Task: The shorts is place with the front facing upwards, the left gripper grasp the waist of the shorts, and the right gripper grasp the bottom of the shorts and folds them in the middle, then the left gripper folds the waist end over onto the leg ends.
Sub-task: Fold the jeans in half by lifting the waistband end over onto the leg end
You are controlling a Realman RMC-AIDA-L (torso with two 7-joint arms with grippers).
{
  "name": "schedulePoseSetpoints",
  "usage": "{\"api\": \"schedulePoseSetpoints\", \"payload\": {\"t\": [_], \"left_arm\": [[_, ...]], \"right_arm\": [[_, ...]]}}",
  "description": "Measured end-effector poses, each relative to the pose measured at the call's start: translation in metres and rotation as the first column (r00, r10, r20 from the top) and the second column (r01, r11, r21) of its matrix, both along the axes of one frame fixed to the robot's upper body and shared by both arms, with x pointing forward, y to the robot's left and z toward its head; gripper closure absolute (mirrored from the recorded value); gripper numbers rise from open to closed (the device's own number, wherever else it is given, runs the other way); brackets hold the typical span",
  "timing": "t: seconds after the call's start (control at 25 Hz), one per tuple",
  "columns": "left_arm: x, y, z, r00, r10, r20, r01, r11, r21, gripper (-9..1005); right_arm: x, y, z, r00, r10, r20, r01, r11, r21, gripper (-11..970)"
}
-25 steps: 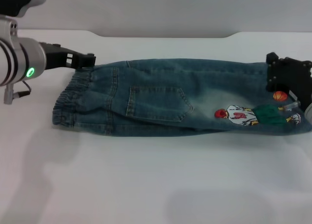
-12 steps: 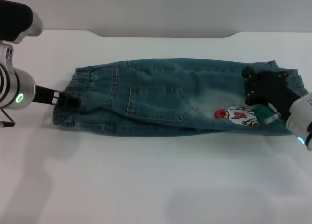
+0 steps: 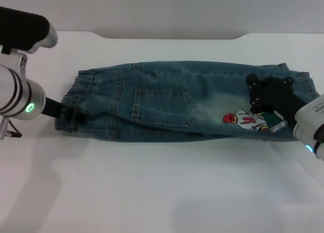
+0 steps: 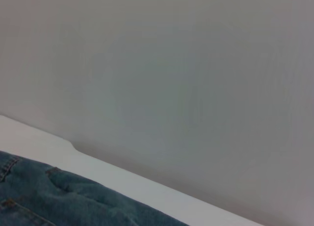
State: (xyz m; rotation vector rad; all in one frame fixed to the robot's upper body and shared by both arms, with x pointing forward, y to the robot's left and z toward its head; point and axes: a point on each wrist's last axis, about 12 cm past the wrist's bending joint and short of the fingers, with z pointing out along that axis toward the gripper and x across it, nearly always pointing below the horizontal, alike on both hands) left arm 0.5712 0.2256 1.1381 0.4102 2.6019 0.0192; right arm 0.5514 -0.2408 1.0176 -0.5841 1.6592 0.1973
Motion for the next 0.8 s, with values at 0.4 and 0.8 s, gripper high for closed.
{"api": "schedulePoseSetpoints", "payload": {"t": [0.4,0.8], "left_arm": [[0.008,-0.009,-0.005,1.000,-0.019,-0.025,0.019,1.000,0.009,146],[0.012,-0.009,-0.015,0.997,-0.021,-0.074,0.023,0.999,0.024,149]], "right_arm": [[-0.001,-0.001,-0.001,1.000,-0.005,-0.006,0.005,1.000,0.000,946],[0.003,-0.001,0.002,1.000,-0.003,0.005,0.003,1.000,0.000,944]]}}
